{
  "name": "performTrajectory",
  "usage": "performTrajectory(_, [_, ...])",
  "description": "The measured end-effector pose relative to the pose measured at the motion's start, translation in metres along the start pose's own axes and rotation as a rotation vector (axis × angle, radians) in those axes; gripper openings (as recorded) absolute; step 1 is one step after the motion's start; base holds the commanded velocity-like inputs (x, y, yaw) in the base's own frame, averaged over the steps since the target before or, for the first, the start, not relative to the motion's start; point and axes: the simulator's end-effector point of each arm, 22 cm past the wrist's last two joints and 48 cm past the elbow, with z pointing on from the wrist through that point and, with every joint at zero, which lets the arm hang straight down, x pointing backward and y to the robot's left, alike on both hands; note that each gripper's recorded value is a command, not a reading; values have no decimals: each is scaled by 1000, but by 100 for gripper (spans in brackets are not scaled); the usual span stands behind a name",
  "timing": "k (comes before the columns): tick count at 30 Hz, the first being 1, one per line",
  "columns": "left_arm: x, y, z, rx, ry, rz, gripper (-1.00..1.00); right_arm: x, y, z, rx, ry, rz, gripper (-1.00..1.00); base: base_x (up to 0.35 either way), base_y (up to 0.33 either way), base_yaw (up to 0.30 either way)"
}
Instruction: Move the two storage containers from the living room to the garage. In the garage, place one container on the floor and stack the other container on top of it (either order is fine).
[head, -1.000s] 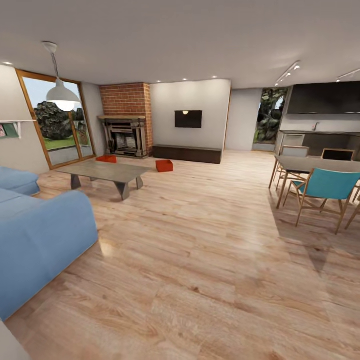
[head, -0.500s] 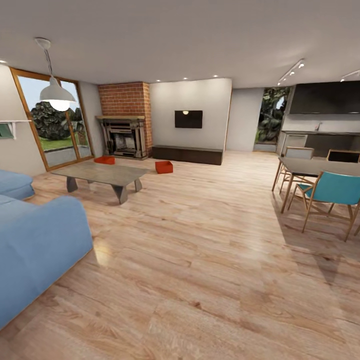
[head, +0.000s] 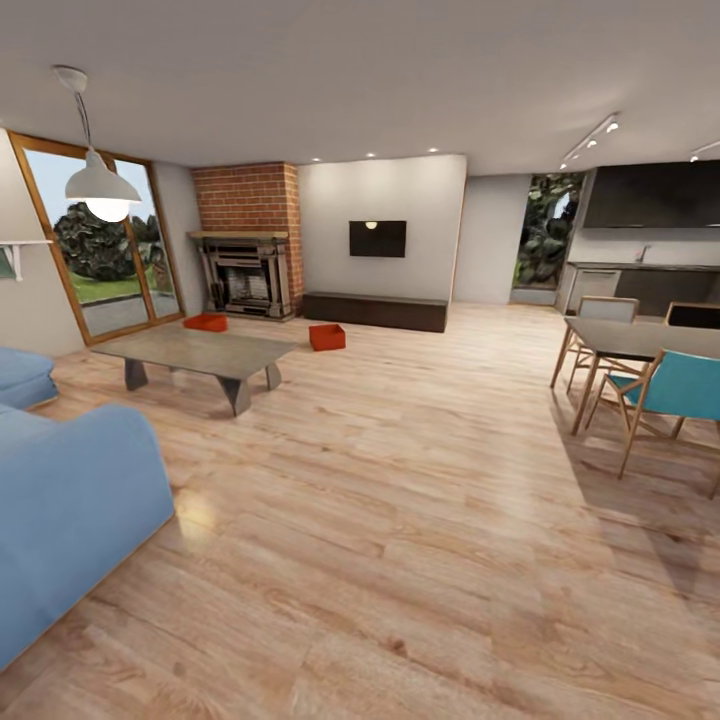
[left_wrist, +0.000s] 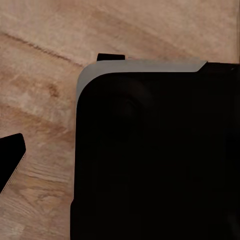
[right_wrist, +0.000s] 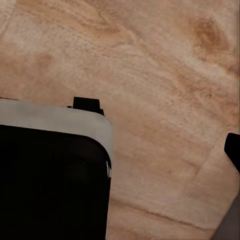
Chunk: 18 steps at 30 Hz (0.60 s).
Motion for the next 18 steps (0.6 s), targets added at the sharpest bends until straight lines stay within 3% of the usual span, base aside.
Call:
performTrajectory(6, [-1, 0, 0, -2, -6, -3, 100, -6, -1, 0, 1, -36, 15, 100, 322, 0, 0])
performTrajectory(18, [-1, 1, 0, -2, -5, -4, 100, -7, -2, 0, 2, -40, 16, 100, 322, 0, 0])
